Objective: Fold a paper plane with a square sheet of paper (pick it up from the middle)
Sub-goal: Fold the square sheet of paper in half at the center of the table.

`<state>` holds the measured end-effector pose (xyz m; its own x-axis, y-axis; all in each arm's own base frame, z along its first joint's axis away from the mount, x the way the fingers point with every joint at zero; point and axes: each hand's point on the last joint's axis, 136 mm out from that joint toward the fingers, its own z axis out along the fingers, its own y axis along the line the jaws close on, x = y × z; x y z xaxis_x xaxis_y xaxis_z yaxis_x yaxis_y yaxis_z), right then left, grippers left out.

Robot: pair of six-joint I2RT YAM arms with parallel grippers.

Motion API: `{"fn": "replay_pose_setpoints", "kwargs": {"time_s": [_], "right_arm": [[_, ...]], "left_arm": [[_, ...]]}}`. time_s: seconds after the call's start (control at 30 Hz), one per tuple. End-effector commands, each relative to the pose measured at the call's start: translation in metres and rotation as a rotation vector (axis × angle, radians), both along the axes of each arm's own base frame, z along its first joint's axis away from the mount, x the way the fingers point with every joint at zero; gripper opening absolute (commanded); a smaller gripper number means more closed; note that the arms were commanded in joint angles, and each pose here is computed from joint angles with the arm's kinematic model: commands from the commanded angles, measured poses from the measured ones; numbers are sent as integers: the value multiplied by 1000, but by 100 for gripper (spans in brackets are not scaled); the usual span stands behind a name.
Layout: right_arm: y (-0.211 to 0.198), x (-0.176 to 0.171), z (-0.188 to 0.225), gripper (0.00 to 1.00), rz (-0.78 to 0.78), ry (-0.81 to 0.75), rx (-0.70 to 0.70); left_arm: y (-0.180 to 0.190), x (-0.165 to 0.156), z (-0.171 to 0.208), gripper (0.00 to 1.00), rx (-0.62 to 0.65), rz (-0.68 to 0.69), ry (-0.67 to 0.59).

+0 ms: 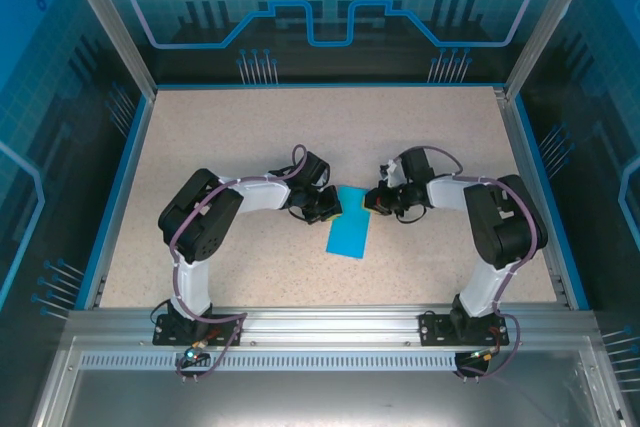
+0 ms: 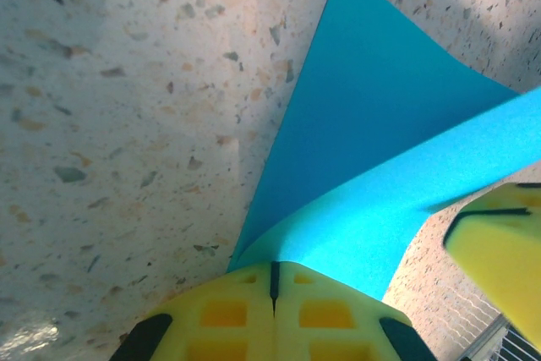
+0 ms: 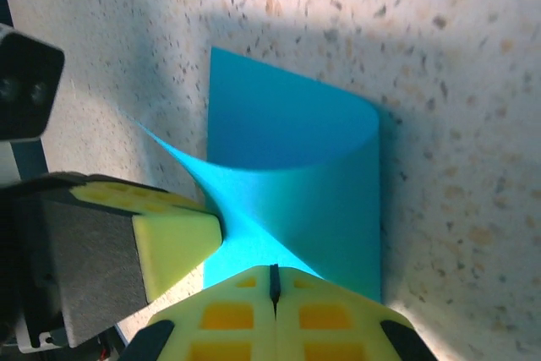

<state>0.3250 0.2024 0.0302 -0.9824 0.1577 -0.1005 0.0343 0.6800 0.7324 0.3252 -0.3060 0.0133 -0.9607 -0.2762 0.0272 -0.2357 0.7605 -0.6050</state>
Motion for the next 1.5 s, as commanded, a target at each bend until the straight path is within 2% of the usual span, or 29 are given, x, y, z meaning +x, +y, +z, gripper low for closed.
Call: {"fn": "replay_pose_setpoints", "kwargs": {"time_s": [0.0, 0.23, 0.47, 0.53, 0.87, 0.97, 1.2, 1.47], "right_arm": [[-11, 0, -17, 2, -21, 43, -29], [-24, -6, -46, 2, -62, 138, -91], [-16, 4, -3, 3, -56, 59, -23], [-13, 18, 11, 3, -52, 17, -5], [-22, 11, -39, 2, -80, 118, -76], [-22, 12, -35, 2, -82, 114, -69], [-22, 36, 5, 2, -81, 34, -20], [-25, 37, -19, 1, -87, 94, -21]], "left_arm": [[18, -25, -39, 0, 122, -15, 107], [19, -25, -40, 0, 128, -16, 107], [20, -27, -43, 0, 137, -22, 112], [20, -27, -43, 0, 139, -23, 112], [21, -28, -43, 0, 141, -23, 112], [22, -28, -44, 0, 143, -23, 113], [21, -26, -44, 0, 146, -25, 111], [21, -27, -45, 0, 140, -20, 118]]}}
